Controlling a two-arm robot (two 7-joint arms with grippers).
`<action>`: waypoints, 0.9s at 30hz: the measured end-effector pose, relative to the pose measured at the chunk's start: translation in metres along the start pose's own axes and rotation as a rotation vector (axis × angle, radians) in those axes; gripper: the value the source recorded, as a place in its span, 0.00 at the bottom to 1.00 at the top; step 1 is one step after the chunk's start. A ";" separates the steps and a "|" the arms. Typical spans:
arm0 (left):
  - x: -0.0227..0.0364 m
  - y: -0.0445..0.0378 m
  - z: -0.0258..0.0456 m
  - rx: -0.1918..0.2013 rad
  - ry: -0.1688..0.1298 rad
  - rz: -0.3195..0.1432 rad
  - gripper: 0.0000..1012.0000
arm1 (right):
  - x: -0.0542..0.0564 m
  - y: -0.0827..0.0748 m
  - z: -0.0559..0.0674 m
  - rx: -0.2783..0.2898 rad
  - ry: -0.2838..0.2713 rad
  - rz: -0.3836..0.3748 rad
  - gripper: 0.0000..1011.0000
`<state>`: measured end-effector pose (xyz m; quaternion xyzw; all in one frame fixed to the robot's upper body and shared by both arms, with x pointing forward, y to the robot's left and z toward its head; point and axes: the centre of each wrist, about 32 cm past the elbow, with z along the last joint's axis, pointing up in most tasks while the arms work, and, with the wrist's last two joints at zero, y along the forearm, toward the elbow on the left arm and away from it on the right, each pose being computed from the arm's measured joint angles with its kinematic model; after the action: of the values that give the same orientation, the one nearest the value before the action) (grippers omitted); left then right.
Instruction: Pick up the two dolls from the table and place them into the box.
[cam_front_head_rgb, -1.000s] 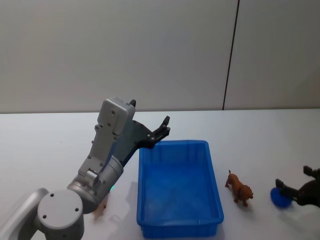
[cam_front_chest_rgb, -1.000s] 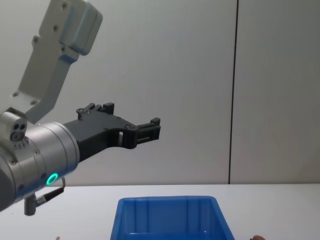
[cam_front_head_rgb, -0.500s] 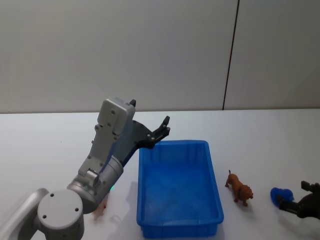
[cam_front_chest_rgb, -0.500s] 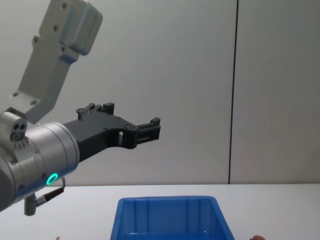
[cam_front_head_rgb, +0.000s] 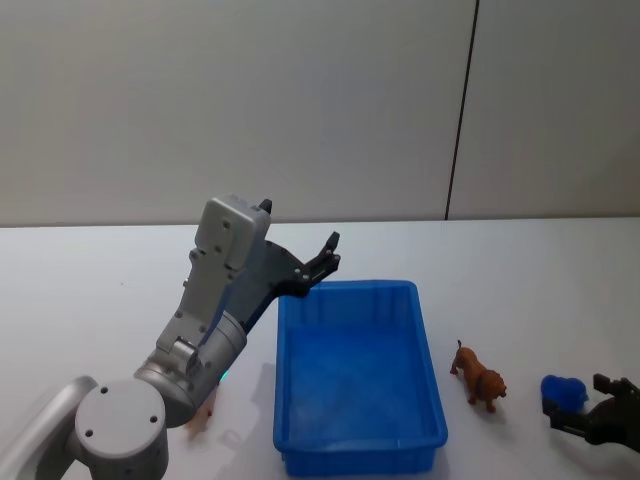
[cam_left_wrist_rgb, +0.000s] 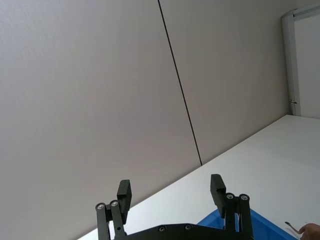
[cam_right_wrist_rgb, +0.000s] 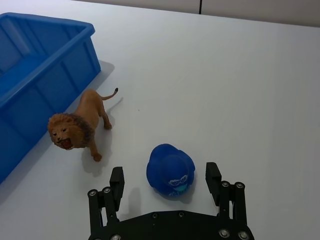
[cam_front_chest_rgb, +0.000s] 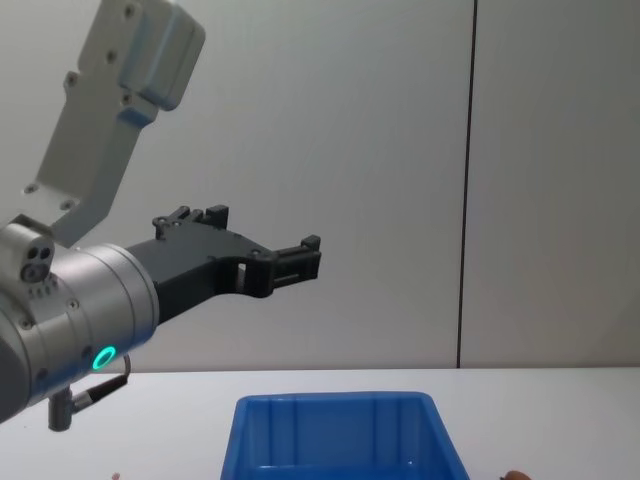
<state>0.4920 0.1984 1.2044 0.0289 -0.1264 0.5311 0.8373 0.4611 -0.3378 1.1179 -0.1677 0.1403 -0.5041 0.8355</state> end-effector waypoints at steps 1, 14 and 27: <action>0.0000 0.0000 0.0000 0.000 0.000 0.000 0.99 | 0.000 0.001 0.000 -0.002 0.002 0.000 0.99; 0.0000 0.0000 0.0000 0.000 0.000 0.000 0.99 | -0.003 0.007 -0.005 -0.012 0.014 -0.013 0.70; 0.0000 0.0000 0.0000 0.000 0.000 0.000 0.99 | -0.008 0.011 -0.005 0.010 0.013 -0.013 0.37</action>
<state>0.4920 0.1984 1.2044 0.0289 -0.1264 0.5310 0.8374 0.4637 -0.3267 1.1094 -0.1611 0.1423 -0.5114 0.8320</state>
